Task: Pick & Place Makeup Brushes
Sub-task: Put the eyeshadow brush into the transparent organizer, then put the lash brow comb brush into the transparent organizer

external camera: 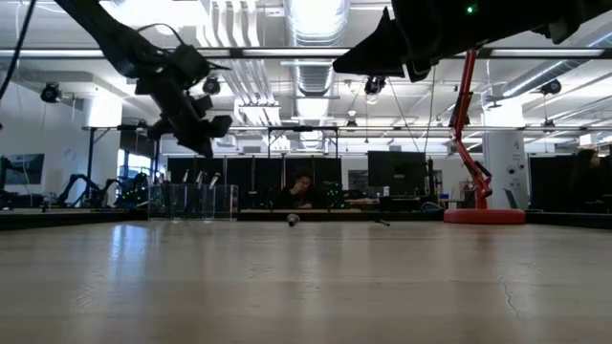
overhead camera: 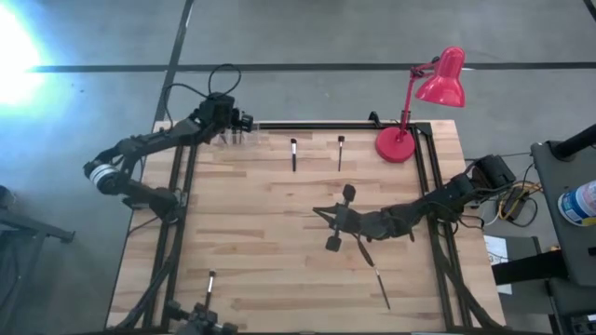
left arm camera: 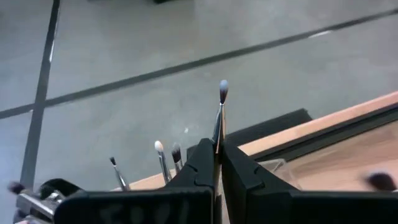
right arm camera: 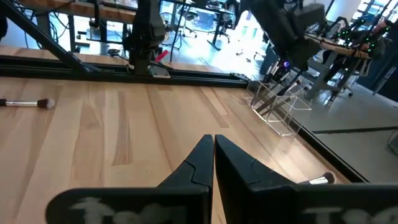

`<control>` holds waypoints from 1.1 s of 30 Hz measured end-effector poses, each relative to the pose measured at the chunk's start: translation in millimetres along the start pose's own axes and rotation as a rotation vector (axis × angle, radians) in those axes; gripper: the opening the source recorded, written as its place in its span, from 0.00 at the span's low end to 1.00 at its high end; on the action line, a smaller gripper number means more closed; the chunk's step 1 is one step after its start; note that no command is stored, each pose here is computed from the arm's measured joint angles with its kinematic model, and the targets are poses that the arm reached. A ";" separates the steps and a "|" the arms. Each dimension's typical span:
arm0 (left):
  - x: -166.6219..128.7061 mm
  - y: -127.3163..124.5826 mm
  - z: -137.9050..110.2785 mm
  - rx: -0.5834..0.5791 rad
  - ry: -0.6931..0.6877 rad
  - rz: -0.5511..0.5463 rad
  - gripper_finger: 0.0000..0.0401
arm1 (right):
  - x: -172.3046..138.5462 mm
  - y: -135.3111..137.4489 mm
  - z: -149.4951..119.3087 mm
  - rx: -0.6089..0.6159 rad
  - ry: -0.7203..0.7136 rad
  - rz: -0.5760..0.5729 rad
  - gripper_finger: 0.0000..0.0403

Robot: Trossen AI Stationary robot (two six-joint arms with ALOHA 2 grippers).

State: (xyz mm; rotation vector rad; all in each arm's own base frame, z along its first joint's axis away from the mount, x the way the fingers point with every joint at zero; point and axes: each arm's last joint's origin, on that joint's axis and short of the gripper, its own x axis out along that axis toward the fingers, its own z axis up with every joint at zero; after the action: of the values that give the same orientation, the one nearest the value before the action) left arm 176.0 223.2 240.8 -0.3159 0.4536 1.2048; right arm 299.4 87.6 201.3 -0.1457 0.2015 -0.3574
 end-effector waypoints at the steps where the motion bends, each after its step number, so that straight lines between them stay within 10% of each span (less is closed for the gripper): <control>1: 3.2 -0.8 -1.4 0.003 0.010 0.002 0.02 | 0.0 0.0 -0.1 0.000 0.000 0.000 0.02; 33: -22.8 5.1 -4.2 0.076 0.102 0.007 0.14 | -0.1 0.0 -0.8 0.003 0.004 0.001 0.02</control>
State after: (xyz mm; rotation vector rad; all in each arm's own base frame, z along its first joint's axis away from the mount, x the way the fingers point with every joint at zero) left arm 164.0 204.2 248.5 -0.3123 0.5882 1.1785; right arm 299.1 87.5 200.5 -0.1422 0.2054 -0.3575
